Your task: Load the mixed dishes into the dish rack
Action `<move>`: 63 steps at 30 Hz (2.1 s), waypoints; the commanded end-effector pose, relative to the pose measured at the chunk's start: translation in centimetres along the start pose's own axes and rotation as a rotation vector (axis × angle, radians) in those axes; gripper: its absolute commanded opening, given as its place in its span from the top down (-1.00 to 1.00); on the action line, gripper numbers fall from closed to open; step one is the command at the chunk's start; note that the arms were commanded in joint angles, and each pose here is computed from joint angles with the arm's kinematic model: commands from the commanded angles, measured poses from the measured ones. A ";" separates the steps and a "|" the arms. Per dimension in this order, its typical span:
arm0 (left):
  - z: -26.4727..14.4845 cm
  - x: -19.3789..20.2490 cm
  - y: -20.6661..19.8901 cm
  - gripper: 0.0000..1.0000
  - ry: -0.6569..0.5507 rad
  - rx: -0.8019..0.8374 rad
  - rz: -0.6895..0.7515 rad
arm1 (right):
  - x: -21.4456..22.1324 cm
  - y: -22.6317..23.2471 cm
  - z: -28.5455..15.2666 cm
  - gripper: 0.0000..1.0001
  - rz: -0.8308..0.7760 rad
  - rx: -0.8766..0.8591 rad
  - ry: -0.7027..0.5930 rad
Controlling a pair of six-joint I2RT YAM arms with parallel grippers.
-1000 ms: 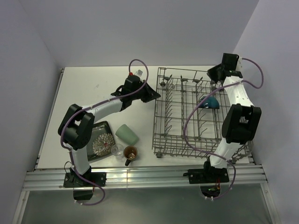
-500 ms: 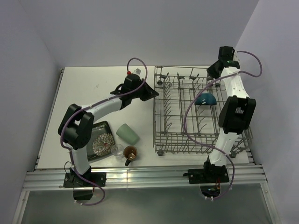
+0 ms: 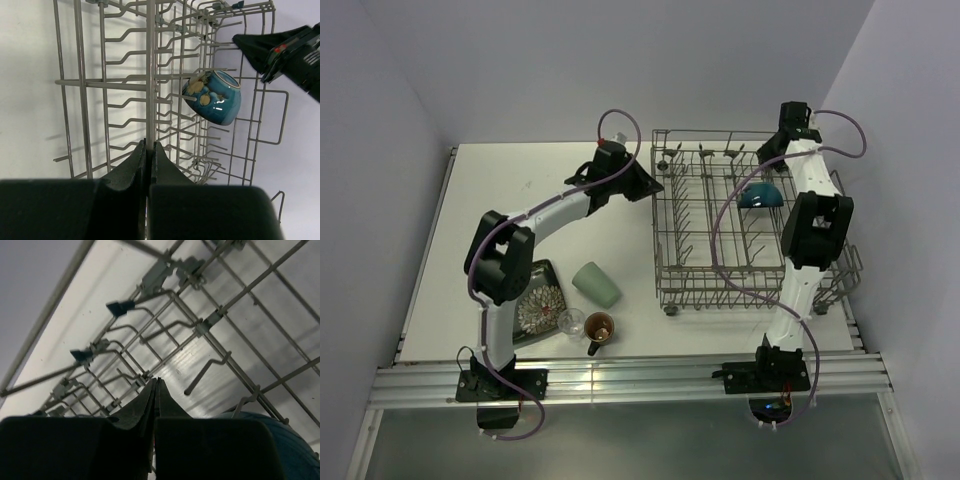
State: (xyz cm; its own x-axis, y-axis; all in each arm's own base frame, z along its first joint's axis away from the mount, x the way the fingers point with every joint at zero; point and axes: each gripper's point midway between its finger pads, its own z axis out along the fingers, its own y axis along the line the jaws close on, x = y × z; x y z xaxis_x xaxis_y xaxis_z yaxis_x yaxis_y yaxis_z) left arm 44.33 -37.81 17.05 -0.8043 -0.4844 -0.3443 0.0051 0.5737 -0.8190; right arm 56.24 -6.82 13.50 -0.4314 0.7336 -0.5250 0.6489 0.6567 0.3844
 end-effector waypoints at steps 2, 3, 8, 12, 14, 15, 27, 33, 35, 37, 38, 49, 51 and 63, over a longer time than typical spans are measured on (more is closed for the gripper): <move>1.0 0.7 -1.0 1.00 0.075 0.014 0.012 | -2.0 2.5 -4.7 1.00 -0.045 -0.121 -0.101; 1.1 0.5 -1.0 1.00 0.074 0.010 0.009 | -2.2 2.9 -5.9 1.00 -0.055 -0.138 -0.112; 0.6 -0.6 -1.8 0.90 0.052 0.013 0.001 | -2.3 5.0 -10.0 0.99 -0.140 -0.192 -0.159; -0.5 -1.1 -1.8 0.24 0.024 -0.014 0.003 | -3.8 6.1 -13.8 0.52 -0.160 -0.237 -0.209; -1.5 -1.4 -2.1 -0.14 0.012 -0.014 0.007 | -4.1 6.4 -14.8 0.27 -0.173 -0.245 -0.205; -1.8 -1.1 -1.6 -0.23 0.017 -0.031 0.008 | -4.1 6.7 -15.7 0.21 -0.175 -0.257 -0.196; -14.2 -4.1 0.7 -0.65 -0.077 -0.145 0.234 | 1.2 6.8 -29.7 -0.04 -0.211 -0.447 -0.132; -18.2 -2.2 9.3 -0.64 0.070 -0.318 0.237 | 10.1 6.2 -37.0 -0.04 -0.320 -0.663 0.012; -18.5 -1.1 10.6 -0.64 0.111 -0.310 0.233 | 12.7 4.2 -38.7 -0.04 -0.328 -0.709 0.058; -18.8 -0.6 11.8 -0.64 0.138 -0.320 0.228 | 14.1 2.6 -39.7 -0.04 -0.336 -0.736 0.078; -18.8 0.0 12.4 -0.63 0.164 -0.321 0.220 | 15.1 1.0 -40.4 -0.04 -0.352 -0.745 0.081; -18.7 5.0 14.4 -0.60 0.307 -0.222 0.185 | 16.7 -4.1 -43.7 -0.04 -0.414 -0.751 0.021; -18.6 6.0 15.3 -0.59 0.318 -0.217 0.165 | 16.3 -3.9 -44.4 -0.04 -0.423 -0.768 0.003; -17.8 8.7 15.2 -0.37 0.399 -0.098 0.146 | 16.5 -4.0 -43.9 -0.04 -0.434 -0.767 0.005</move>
State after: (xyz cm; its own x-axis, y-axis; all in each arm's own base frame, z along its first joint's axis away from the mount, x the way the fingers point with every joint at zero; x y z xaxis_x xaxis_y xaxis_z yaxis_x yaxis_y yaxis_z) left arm 26.35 -20.08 8.22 -0.9725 -0.1506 -0.1778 0.0065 0.7451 -0.6669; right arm 18.92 10.31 36.05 -0.5630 0.4099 -0.7176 -0.1386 0.8092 0.5710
